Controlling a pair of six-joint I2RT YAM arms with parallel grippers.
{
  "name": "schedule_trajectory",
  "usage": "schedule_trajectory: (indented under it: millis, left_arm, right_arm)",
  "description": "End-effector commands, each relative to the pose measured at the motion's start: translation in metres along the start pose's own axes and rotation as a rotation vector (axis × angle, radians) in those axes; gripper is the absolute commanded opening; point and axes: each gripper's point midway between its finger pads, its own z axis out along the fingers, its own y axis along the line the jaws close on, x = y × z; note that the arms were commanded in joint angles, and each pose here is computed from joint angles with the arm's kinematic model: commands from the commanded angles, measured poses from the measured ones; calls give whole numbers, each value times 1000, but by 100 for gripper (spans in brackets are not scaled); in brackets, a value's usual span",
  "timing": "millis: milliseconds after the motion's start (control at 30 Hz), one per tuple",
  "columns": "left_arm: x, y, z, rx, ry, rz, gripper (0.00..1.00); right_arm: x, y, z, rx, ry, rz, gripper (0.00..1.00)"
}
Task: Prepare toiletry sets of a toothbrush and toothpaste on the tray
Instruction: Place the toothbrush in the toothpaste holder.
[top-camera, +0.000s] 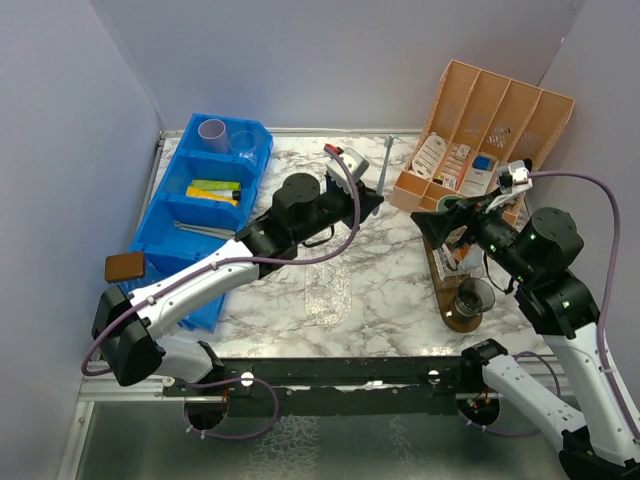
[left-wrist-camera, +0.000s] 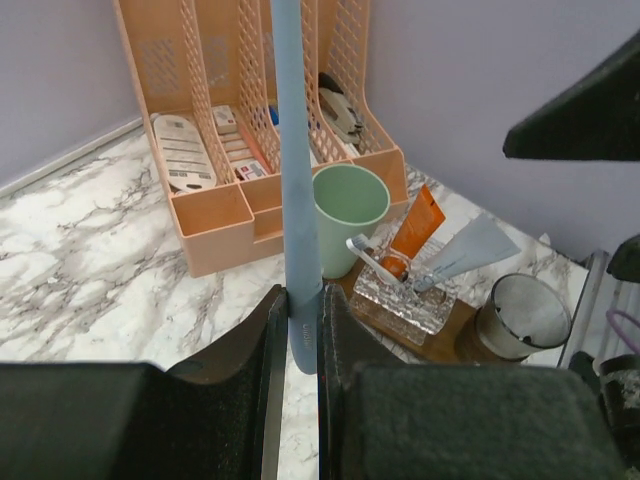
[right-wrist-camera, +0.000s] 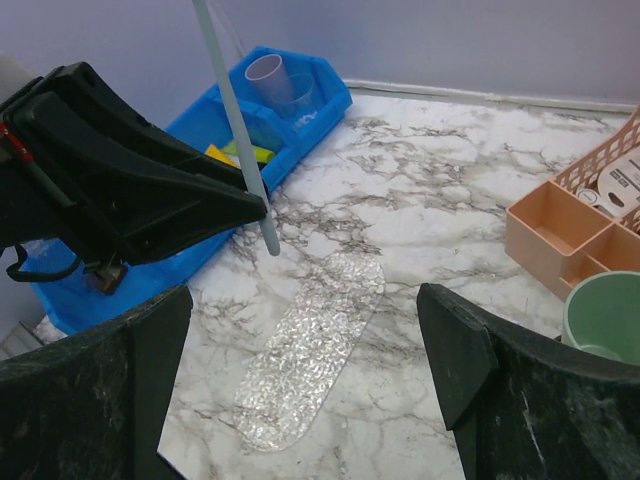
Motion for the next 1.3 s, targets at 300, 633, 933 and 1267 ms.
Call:
schedule_trajectory:
  millis: [300,633,933,1267]
  left_arm:
    - [50,-5,3,-21,57,185,0]
    - [74,-15,6,-12,95,232,0]
    - [78,-18,5,-17,99,246,0]
    - [78,-14,5,-35,97,258,0]
  right_arm:
    - [-13,19,38,-164,-6,-132,78]
    - [-7,20,61,-205,-7,-116,64]
    - [5,19,72,-230,33,-104,45]
    - [20,16,69,-228,60,-104,28]
